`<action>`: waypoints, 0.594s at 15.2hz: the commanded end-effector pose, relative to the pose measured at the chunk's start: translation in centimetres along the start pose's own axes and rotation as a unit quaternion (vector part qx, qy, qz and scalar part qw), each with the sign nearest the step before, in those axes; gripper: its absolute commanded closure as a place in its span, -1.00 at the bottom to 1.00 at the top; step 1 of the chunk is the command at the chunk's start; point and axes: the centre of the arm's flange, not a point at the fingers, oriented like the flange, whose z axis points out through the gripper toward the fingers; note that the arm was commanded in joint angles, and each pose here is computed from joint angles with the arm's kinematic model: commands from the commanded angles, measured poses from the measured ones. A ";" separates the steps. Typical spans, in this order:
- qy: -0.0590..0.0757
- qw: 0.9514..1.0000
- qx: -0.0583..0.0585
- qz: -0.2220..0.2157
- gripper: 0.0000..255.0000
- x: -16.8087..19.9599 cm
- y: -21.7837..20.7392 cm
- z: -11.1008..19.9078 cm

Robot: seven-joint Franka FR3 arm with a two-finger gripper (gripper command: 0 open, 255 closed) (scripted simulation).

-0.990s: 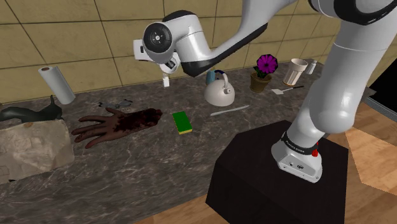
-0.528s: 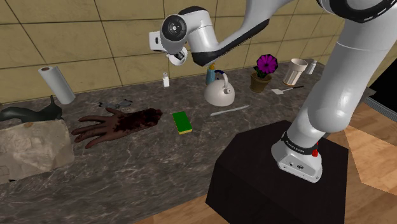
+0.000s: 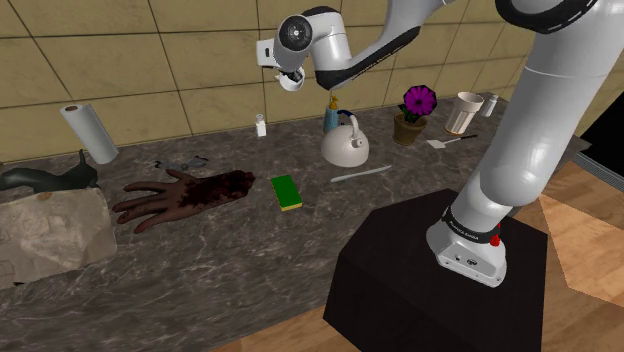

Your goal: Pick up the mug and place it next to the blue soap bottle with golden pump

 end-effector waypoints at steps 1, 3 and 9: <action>0.000 1.000 -0.001 0.000 1.00 -2.1 0.1 1.5; 0.000 1.000 -0.001 0.000 1.00 -3.9 0.1 3.4; 0.000 1.000 -0.001 0.000 1.00 -7.3 -0.7 8.1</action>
